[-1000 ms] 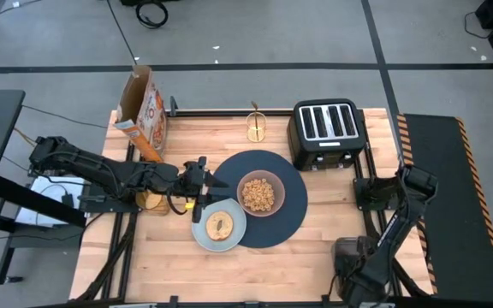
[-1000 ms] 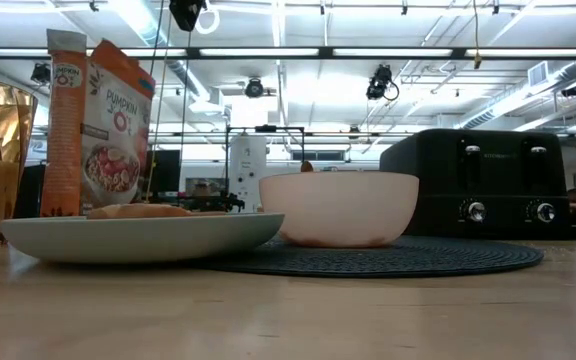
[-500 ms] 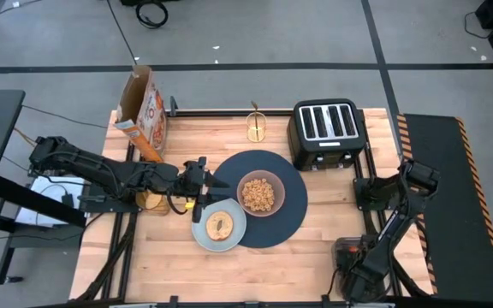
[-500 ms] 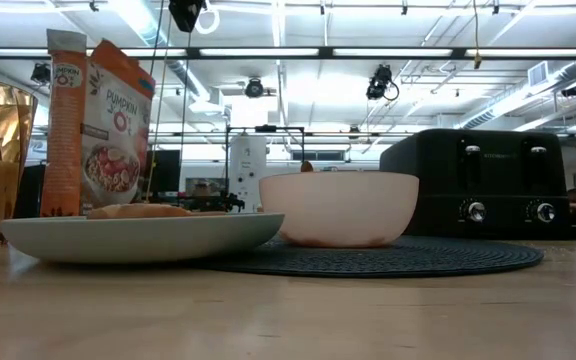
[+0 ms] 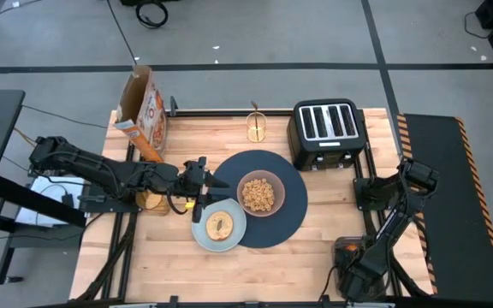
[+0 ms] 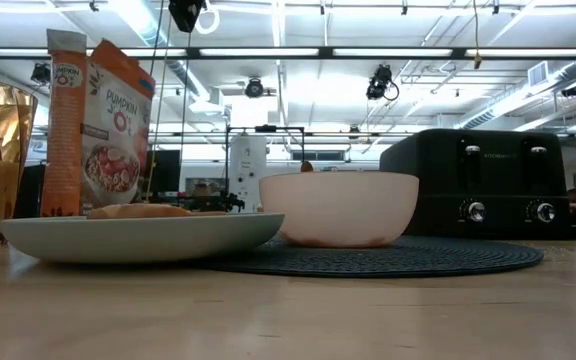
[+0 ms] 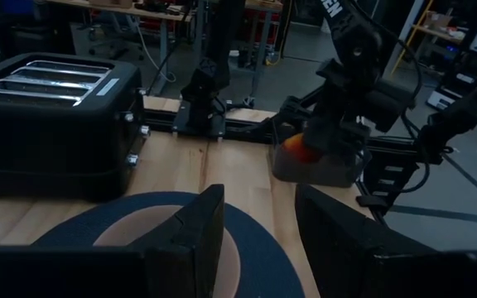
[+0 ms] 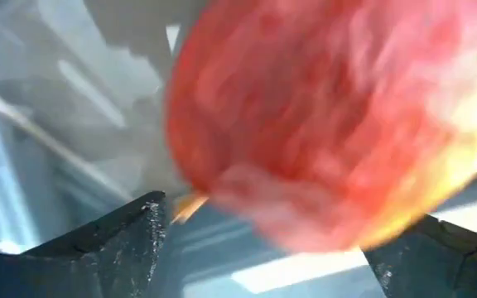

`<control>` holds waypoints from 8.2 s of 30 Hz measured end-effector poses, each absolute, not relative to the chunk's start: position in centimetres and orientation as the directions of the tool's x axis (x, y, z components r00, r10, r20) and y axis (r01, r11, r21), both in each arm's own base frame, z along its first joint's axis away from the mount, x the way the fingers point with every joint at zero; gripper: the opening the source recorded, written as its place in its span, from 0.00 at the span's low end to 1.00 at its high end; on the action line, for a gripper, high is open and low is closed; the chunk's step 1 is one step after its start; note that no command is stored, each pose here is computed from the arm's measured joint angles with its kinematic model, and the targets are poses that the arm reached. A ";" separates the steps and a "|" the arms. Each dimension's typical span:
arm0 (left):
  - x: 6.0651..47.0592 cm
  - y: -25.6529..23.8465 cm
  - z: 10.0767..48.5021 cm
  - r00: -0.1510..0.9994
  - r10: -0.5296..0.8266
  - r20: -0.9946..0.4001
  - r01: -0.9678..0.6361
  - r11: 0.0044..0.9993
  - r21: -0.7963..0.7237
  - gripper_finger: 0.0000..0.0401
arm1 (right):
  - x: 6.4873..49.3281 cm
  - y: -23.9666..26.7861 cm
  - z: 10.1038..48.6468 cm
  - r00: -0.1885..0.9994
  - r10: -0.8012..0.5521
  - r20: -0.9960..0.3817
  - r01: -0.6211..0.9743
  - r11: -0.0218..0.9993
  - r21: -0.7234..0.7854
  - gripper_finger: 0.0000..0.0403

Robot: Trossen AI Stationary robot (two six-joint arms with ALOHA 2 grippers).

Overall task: Arrange a breakfast setting
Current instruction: Put the red apple on the blue table mat to the top left of the pink bowl

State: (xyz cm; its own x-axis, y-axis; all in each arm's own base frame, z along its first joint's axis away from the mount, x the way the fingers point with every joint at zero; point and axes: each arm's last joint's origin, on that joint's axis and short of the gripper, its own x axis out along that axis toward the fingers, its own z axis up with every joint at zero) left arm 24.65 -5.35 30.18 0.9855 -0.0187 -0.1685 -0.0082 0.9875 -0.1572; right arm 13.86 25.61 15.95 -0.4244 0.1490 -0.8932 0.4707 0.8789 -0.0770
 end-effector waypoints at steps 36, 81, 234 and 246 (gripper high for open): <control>24.6 -5.4 29.8 0.979 -0.019 -0.205 0.002 0.996 -0.086 0.39 | 14.2 22.2 15.0 -0.271 0.033 -0.962 0.773 0.602 -0.197 0.98; 34.3 -11.9 25.5 0.990 0.022 -0.139 0.085 0.697 0.712 0.79 | 31.5 10.9 32.2 0.353 0.348 -0.868 0.168 0.889 0.425 0.86; 29.7 -5.6 27.2 0.912 -0.315 0.264 0.320 0.947 0.022 0.88 | 31.3 18.0 36.7 0.901 -0.323 -0.291 0.127 0.837 -0.533 0.04; 31.8 -6.6 24.6 0.990 -0.114 -0.082 0.133 0.947 0.291 0.88 | 30.7 13.2 35.9 0.737 -0.112 -0.666 0.086 0.994 -0.072 0.04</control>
